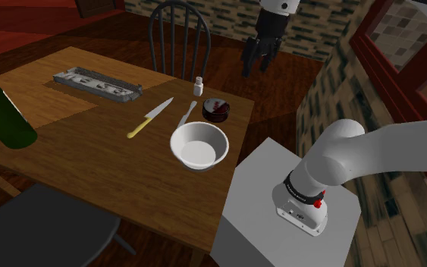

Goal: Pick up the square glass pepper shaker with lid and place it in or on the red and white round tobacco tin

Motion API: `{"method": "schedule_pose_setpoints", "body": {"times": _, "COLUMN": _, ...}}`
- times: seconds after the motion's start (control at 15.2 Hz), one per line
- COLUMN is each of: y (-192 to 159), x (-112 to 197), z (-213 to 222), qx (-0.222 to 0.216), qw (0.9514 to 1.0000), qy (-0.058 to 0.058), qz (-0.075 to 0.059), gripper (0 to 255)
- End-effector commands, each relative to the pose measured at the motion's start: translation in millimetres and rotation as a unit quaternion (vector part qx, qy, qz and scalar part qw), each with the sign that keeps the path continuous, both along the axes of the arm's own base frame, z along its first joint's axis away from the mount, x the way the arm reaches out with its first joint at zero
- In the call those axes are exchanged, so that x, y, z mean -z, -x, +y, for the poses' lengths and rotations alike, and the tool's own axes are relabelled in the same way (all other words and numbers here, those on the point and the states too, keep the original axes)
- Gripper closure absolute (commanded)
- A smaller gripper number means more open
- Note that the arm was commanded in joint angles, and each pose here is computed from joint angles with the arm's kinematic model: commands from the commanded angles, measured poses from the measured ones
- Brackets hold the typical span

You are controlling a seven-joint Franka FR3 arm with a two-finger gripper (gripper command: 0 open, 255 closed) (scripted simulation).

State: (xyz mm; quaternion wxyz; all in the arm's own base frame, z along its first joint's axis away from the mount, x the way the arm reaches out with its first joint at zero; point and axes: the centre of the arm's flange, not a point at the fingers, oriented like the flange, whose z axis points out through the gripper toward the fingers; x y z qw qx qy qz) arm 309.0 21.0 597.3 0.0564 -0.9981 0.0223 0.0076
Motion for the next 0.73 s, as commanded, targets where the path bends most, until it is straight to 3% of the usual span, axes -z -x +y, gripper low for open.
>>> {"method": "schedule_pose_setpoints", "body": {"times": 0.0, "y": 0, "x": 0, "z": 0, "qx": 0.0, "qw": 1.0, "qy": 0.0, "qz": 0.0, "gripper": 0}}
{"method": "schedule_pose_setpoints", "body": {"times": 0.66, "y": -98, "x": 70, "z": -30, "qx": -0.001, "qw": 0.9995, "qy": 0.02, "qz": -0.025, "gripper": 0}}
